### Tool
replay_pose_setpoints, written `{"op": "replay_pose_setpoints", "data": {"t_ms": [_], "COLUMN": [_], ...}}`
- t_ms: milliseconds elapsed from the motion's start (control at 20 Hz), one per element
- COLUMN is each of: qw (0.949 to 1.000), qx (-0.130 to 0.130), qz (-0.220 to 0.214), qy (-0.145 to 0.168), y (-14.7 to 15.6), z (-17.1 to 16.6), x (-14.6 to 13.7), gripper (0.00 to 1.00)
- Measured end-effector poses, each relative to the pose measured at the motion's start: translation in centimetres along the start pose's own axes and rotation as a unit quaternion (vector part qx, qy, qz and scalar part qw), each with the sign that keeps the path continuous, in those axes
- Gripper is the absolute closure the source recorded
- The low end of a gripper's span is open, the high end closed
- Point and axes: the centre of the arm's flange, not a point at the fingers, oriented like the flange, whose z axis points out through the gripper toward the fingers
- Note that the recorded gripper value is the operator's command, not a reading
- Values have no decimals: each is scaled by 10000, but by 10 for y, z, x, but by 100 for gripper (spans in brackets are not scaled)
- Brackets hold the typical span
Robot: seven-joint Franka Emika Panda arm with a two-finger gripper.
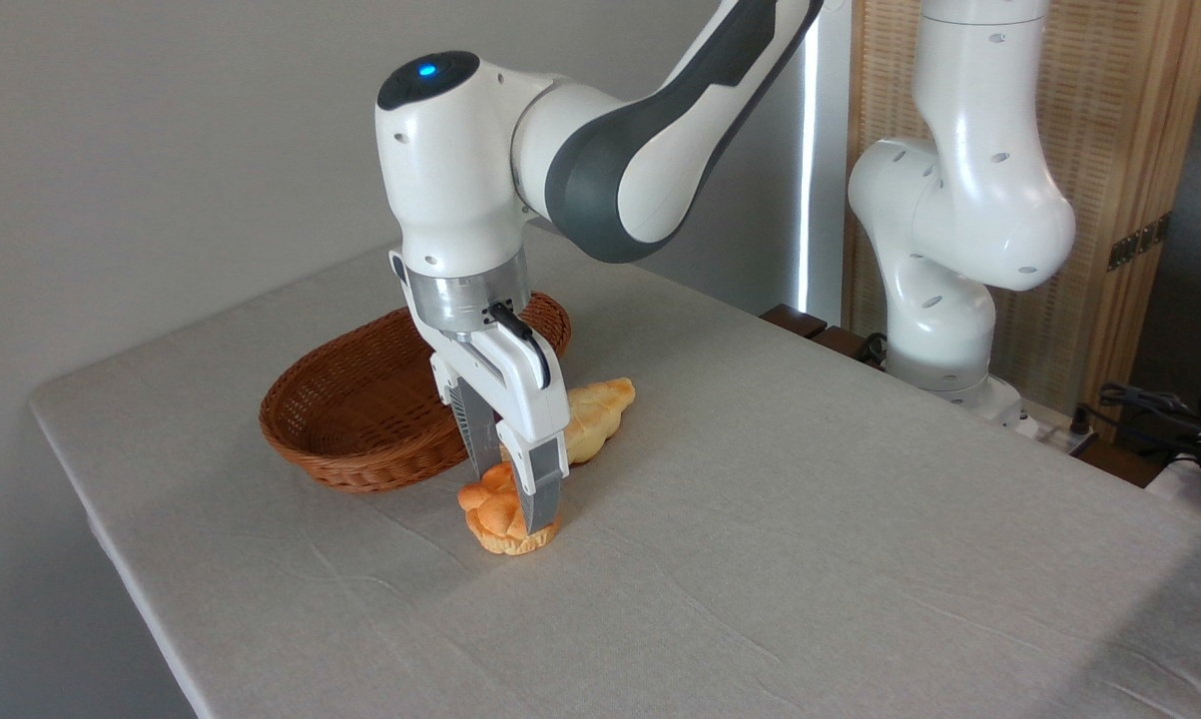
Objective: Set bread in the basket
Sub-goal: 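Close the gripper fingers around the round orange roll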
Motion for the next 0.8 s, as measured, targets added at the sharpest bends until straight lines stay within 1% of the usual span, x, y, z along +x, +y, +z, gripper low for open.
{"op": "replay_pose_setpoints", "data": {"t_ms": [50, 100, 200, 250, 300, 350, 800], "qw": [10000, 10000, 10000, 10000, 10000, 10000, 10000], "qx": [14, 28, 30, 26, 26, 28, 60], "qz": [9, 13, 11, 11, 12, 12, 9], "qy": [13, 25, 25, 21, 20, 22, 61], "y": [1, 2, 2, 3, 3, 3, 3], "z": [3, 5, 8, 10, 10, 10, 5], "x": [0, 0, -1, -1, -1, -1, -2], "gripper": [1, 10, 43, 56, 59, 59, 59]}}
